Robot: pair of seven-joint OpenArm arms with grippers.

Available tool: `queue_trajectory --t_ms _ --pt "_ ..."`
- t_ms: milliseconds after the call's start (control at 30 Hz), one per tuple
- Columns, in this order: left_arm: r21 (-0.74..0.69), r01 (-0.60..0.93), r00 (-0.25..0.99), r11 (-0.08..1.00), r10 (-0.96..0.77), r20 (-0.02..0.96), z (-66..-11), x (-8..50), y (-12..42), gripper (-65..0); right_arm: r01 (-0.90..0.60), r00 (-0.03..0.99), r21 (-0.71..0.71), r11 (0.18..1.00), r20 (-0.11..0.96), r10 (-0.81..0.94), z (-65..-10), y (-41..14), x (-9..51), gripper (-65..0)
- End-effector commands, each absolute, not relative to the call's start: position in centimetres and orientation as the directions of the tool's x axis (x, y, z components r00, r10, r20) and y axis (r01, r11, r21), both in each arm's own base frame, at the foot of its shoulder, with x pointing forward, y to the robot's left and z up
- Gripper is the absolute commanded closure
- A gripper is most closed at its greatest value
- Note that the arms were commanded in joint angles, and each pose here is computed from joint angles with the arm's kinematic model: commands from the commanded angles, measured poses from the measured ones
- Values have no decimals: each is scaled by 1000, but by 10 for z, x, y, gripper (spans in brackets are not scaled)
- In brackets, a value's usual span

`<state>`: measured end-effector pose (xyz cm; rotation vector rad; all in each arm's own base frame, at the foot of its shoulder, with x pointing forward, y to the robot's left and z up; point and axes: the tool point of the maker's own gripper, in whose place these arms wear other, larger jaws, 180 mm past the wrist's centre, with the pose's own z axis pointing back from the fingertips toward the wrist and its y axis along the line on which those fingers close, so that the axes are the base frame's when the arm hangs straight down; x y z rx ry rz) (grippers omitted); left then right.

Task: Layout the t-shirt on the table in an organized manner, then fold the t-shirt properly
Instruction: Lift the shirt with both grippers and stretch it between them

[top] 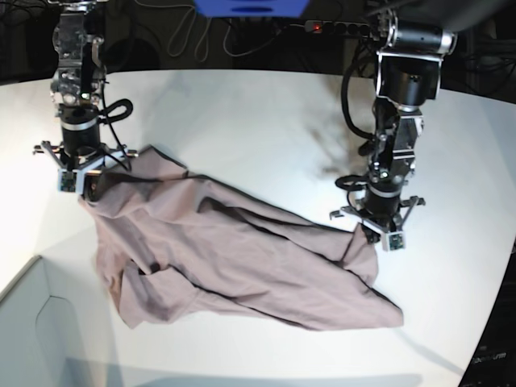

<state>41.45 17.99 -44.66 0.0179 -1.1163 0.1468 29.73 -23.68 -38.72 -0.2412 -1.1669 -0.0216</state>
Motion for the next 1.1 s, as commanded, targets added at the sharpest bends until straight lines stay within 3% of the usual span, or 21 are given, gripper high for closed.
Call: queue_trajectory --t_ms 0,133,367,767,1067 --pt "-60 -131 404 990 109 908 -433 426 184 -16 151 328 -188 971 936 130 -366 -241 311 0" --pt "-59 -160 438 985 124 890 -416 423 207 -2 156 298 -186 970 945 133 -355 -242 323 0" --pt "-291 -303 352 907 391 851 -356 409 256 -1 167 218 -203 965 962 165 -324 -251 351 0" --pt "-428 -433 334 793 583 741 -369 358 308 -1 193 68 -204 960 979 194 -262 -258 401 0" --pt "-433 -446 352 784 598 720 -381 347 307 -1 106 137 -204 973 972 189 -294 -230 421 0"
